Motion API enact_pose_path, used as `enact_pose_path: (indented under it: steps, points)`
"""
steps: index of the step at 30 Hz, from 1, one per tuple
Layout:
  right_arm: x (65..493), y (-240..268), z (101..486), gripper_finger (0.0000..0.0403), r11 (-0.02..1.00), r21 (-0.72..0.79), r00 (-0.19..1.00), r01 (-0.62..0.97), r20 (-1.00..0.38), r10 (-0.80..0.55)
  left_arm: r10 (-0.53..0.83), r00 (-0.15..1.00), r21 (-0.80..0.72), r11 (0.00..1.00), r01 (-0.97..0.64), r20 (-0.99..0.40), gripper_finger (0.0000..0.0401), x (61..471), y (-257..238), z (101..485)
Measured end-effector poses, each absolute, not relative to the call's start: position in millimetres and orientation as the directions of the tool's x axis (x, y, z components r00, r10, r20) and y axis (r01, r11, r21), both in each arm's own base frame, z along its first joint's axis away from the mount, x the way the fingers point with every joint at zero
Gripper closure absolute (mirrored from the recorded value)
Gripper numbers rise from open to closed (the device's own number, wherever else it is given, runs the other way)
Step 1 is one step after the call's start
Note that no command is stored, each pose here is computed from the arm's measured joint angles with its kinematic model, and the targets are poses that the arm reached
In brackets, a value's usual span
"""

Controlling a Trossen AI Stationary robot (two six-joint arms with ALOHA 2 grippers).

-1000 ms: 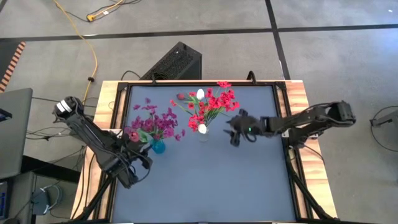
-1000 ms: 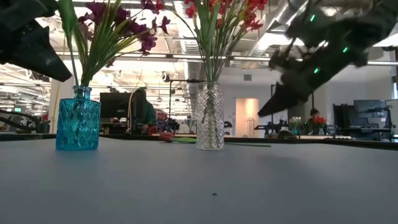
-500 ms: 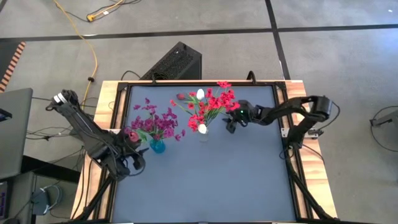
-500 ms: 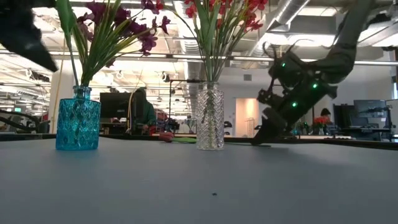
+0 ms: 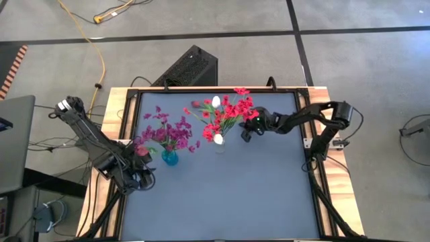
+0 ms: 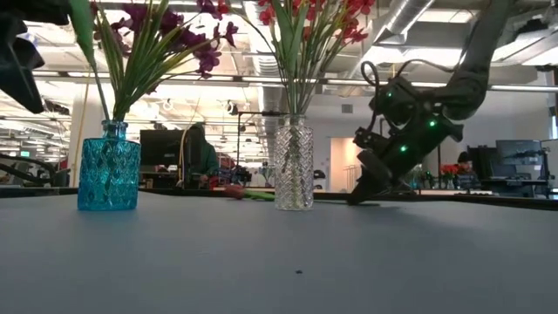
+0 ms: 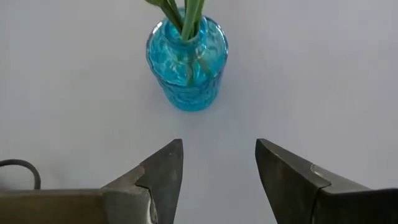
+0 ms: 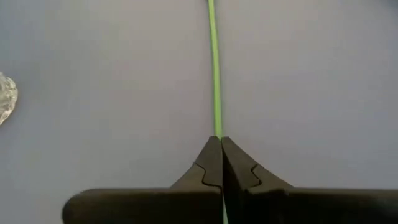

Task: Sort flowers into vase by color
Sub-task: Put the red tulip into the blue vase

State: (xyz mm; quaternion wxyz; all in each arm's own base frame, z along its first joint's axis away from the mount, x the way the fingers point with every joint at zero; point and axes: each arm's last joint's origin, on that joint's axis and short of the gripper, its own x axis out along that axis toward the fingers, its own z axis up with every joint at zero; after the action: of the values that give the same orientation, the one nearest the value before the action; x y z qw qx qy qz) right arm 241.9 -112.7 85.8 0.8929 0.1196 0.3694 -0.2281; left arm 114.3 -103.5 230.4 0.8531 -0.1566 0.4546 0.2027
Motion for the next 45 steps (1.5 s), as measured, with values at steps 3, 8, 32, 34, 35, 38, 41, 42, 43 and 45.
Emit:
enact_pose_path:
  steps: [3,8,32,34,35,38,41,42,43,45]
  points:
    - [239,-111,94,0.0384,0.859,0.066,0.623,0.508,-0.717,-0.313,0.189,0.498,-0.091,0.870,-0.484,-0.846,0.0211,114,-104,230]
    - [228,-106,116,0.0385,0.840,0.076,0.619,0.537,-0.712,-0.332,0.156,0.533,-0.133,0.876,-0.464,-0.831,0.0211,116,-106,234]
    - [148,-39,256,0.0386,0.825,0.202,0.788,0.528,0.246,-0.564,-0.224,0.799,-0.330,0.943,0.035,-0.557,0.0211,111,-161,263]
    - [142,-31,266,0.0386,0.850,0.189,0.782,0.491,0.334,-0.526,-0.230,0.812,-0.329,0.943,0.050,-0.536,0.0211,111,-163,265]
    - [140,-27,270,0.0386,0.865,0.179,0.785,0.469,0.364,-0.501,-0.230,0.819,-0.324,0.944,0.057,-0.526,0.0211,111,-163,266]
    - [138,-13,276,0.0386,0.912,0.142,0.813,0.385,0.416,-0.408,-0.236,0.845,-0.300,0.949,0.095,-0.479,0.0211,113,-167,270]
    - [139,4,277,0.0386,0.966,0.094,0.861,0.242,0.437,-0.259,-0.261,0.871,-0.276,0.949,0.152,-0.417,0.0211,116,-172,276]
    - [141,10,276,0.0386,0.977,0.089,0.872,0.193,0.441,-0.212,-0.274,0.878,-0.267,0.947,0.176,-0.392,0.0211,117,-174,278]
    - [142,17,276,0.0386,0.985,0.087,0.879,0.149,0.445,-0.172,-0.284,0.884,-0.249,0.948,0.200,-0.372,0.0211,118,-176,280]
    - [145,30,275,0.0386,0.995,0.071,0.889,0.075,0.448,-0.098,-0.320,0.885,-0.214,0.942,0.259,-0.338,0.0211,120,-180,284]
